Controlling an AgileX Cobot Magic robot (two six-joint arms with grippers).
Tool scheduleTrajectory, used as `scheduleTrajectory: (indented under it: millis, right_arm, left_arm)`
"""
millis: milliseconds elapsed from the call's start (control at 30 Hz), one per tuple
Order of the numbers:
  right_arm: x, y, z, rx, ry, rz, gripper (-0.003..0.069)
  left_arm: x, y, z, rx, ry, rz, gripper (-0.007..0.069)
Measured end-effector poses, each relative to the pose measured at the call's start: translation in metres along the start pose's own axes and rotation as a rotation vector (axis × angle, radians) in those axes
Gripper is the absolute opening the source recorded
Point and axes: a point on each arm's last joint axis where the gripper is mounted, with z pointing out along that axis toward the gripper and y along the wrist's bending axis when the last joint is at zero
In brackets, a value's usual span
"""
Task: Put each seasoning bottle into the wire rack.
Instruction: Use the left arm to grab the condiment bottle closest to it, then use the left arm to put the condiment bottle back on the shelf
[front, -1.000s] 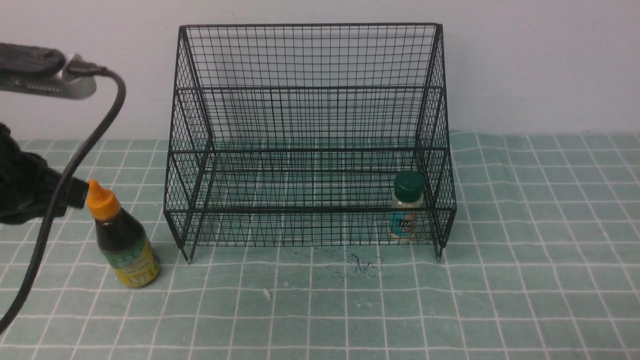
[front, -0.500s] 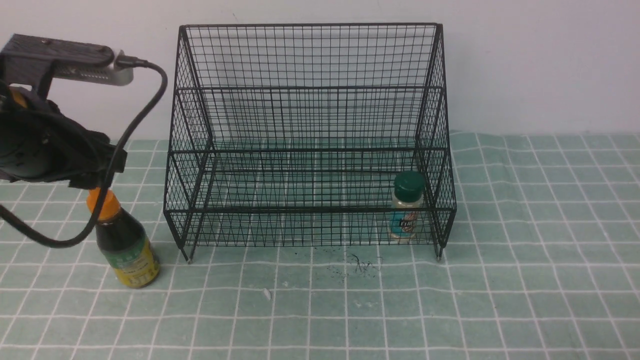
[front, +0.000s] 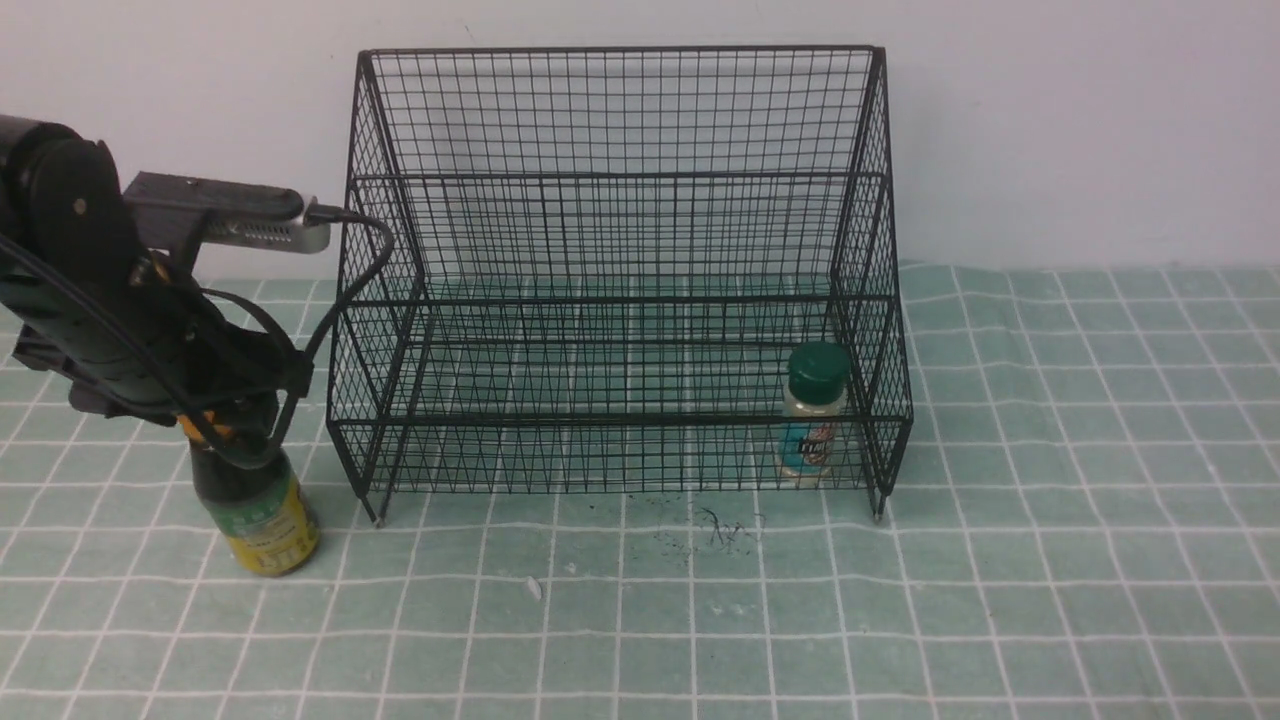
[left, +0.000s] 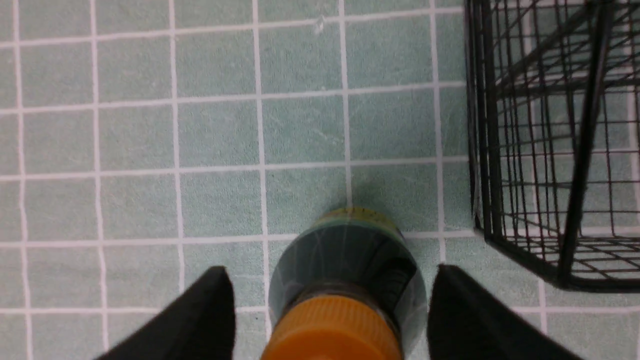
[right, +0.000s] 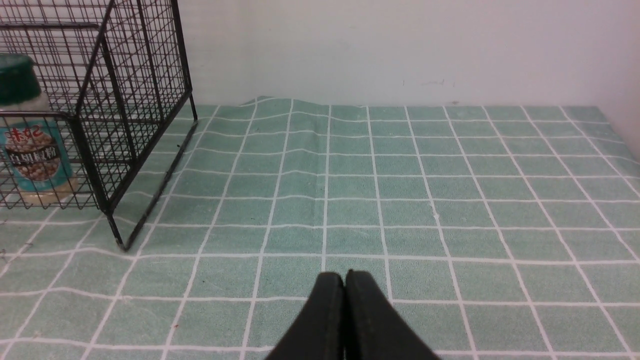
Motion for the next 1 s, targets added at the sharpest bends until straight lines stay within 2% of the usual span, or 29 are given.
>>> scheduleTrajectory:
  millis: [33,300,400,500,600,700,833,1000]
  right_arm:
    - [0.000,0.000,0.000,0.000,0.000,0.000,-0.0013]
    - [0.000,0.000,0.000,0.000,0.000,0.000,-0.0013]
    - [0.000,0.000,0.000,0.000,0.000,0.000,-0.0013]
    - [0.000,0.000,0.000,0.000,0.000,0.000,-0.0013]
    - [0.000,0.000,0.000,0.000,0.000,0.000,-0.0013]
    - [0.000,0.000,0.000,0.000,0.000,0.000,-0.0013]
    - [0.000,0.000,0.000,0.000,0.000,0.000,-0.0013]
    - [0.000,0.000,0.000,0.000,0.000,0.000,-0.0013]
  left_arm:
    - [0.001,0.000,0.001,0.000,0.014,-0.004,0.0290]
    - [0.004,0.004,-0.021,-0.031,0.035,0.011,0.0308]
    - [-0.001,0.007,-0.056,-0.032,-0.026,-0.003,0.0309]
    - [-0.012,0.004,-0.116,-0.002,-0.162,-0.017,0.0309]
    - [-0.019,-0.011,-0.157,0.057,-0.264,0.009,0.0309]
    - [-0.024,-0.030,-0.175,0.117,-0.320,0.054,0.0309]
    - [-0.033,-0.054,-0.173,0.177,-0.341,0.100,0.0307]
    - [-0.053,-0.073,-0.130,0.181,-0.298,0.128,0.0308]
